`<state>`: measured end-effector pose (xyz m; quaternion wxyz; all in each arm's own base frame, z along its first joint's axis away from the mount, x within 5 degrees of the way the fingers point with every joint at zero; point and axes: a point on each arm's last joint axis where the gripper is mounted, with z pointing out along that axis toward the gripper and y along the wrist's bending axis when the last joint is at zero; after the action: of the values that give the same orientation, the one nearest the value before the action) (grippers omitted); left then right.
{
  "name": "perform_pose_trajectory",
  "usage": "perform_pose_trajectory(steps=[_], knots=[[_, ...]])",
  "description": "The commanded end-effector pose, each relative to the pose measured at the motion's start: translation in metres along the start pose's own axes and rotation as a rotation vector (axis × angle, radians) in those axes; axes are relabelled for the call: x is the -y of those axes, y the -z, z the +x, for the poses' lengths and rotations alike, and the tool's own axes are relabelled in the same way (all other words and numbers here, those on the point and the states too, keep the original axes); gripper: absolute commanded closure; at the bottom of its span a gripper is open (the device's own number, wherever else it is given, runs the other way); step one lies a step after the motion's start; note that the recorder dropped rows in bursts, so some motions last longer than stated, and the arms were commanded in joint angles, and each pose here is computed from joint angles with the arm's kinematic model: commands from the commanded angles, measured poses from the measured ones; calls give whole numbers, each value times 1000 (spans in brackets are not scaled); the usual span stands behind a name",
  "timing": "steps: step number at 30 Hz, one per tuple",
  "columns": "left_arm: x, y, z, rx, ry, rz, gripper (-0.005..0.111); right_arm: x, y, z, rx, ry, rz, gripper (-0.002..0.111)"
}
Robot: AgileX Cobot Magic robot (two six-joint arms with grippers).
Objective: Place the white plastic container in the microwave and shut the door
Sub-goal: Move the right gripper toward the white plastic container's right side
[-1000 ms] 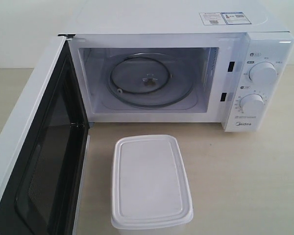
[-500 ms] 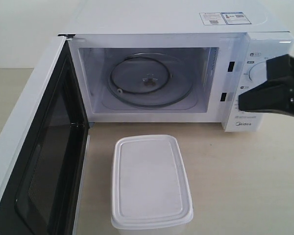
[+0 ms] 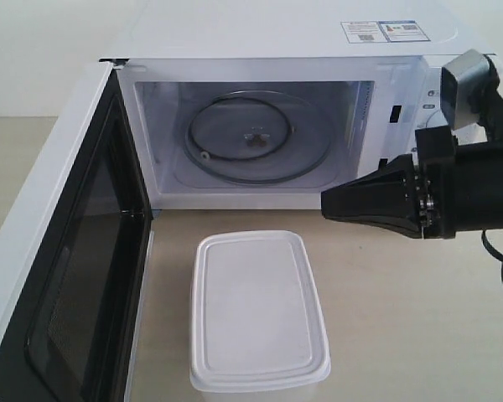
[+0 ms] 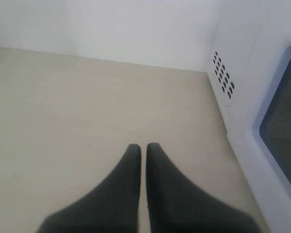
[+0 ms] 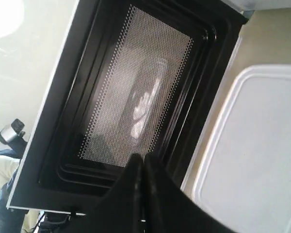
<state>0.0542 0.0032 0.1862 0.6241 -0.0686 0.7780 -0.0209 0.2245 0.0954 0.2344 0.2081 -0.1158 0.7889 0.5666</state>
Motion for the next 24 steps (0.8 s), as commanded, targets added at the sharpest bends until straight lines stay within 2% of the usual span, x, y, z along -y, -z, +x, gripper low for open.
perform_pose_trajectory(steps=[1, 5, 8, 11, 13, 16, 24], knots=[[0, 0, 1, 3, 5, -1, 102, 0, 0, 0, 4, 34, -20, 108], [0, 0, 1, 3, 5, -1, 102, 11, 0, 3, -30, 19, 96, 108], [0, 0, 1, 3, 5, -1, 102, 13, -1, 2, -22, -19, 92, 105], [0, 0, 1, 3, 5, -1, 102, 23, -4, 3, -33, -77, 95, 91], [0, 0, 1, 3, 5, -1, 102, 33, -8, 5, -51, -120, 97, 77], [0, 0, 1, 3, 5, -1, 102, 47, -13, 7, -72, -168, 106, 65], [0, 0, 1, 3, 5, -1, 102, 81, -22, 14, -91, -246, 181, 64]])
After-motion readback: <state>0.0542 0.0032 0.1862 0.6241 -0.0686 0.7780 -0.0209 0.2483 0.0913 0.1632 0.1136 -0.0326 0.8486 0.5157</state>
